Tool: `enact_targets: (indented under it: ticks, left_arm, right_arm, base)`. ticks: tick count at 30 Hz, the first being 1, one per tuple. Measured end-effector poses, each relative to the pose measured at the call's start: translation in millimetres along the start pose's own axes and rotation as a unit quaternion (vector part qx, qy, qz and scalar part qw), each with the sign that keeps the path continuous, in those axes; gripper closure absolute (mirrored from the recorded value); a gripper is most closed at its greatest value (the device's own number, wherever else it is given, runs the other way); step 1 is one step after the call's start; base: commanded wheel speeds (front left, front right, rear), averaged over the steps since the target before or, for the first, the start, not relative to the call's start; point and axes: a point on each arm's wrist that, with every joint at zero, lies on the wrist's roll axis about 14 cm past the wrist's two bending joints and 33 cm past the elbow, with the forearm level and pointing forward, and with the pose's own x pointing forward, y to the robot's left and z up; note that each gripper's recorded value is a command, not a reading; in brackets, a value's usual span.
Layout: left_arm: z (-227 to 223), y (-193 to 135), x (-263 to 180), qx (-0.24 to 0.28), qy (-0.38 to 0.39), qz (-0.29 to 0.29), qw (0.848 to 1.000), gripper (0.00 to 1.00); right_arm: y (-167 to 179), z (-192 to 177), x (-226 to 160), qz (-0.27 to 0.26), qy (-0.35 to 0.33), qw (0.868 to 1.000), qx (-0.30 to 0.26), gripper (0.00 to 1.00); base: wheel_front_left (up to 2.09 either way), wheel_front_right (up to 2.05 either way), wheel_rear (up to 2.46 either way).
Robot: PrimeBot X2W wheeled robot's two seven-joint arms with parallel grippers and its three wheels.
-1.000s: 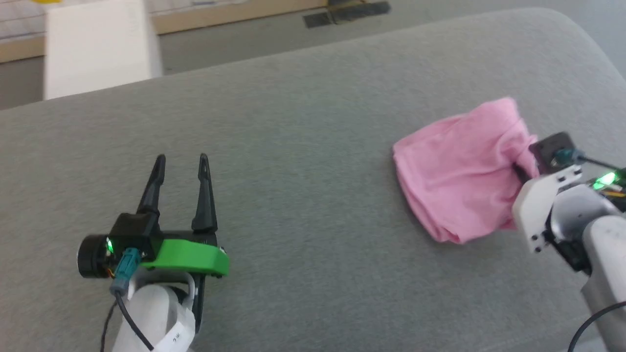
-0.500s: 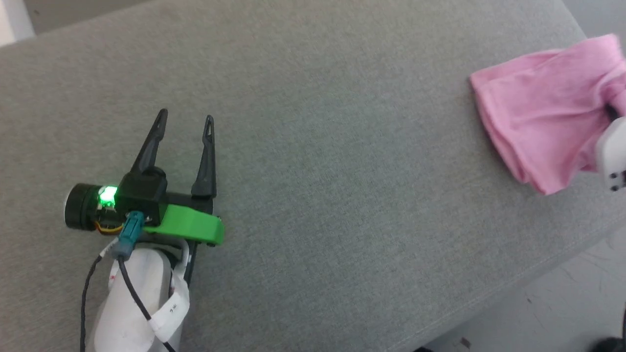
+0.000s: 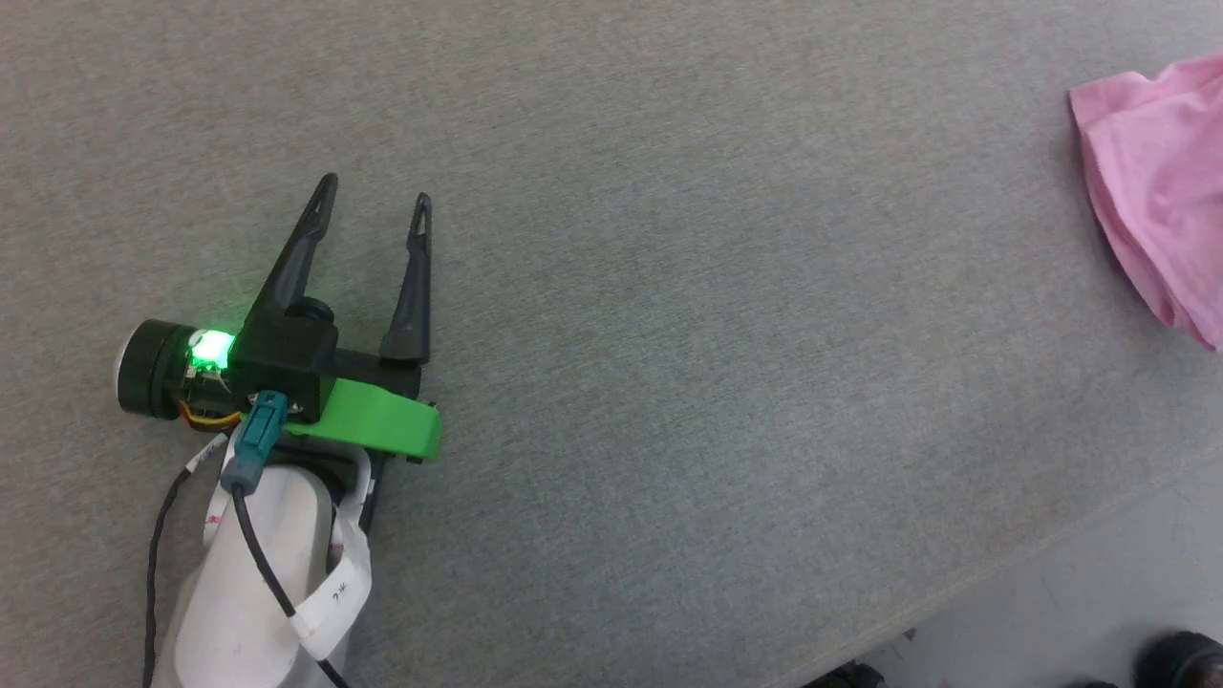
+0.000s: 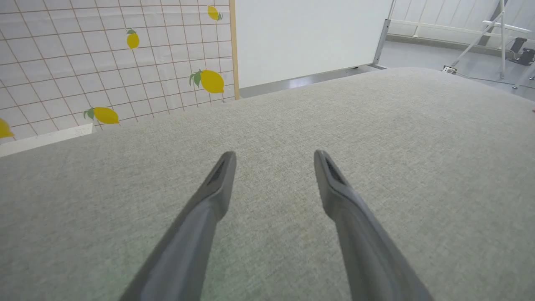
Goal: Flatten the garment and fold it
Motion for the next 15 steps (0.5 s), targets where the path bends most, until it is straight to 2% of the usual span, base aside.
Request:
enact_targets:
  ticks: [4, 9, 12, 15]
  left_arm:
    - [3.3, 6.5, -6.3, 0.000, -0.003, 0.016, 1.000, 0.00]
    - [14.4, 4.4, -17.8, -0.012, -0.011, 0.033, 0.999, 0.00]
    - [20.9, 3.6, -29.1, -0.022, -0.008, 0.046, 0.999, 0.00]
    - [27.0, 5.0, -45.7, -0.027, -0.002, 0.063, 0.998, 0.00]
  right_arm:
    - [-4.4, 2.7, 1.5, -0.011, -0.007, 1.000, 0.012, 0.00]
    - [-15.4, 23.5, -7.0, -0.020, -0.066, 0.997, 0.034, 0.00]
    - [-14.0, 40.3, -16.5, -0.016, -0.117, 0.991, 0.056, 0.00]
    - [4.7, 60.5, -30.1, 0.007, -0.174, 0.979, 0.102, 0.00]
  base:
    - [0.00, 0.00, 0.00]
    - [0.00, 0.00, 0.00]
    - [0.00, 0.00, 0.00]
    - [0.00, 0.00, 0.00]
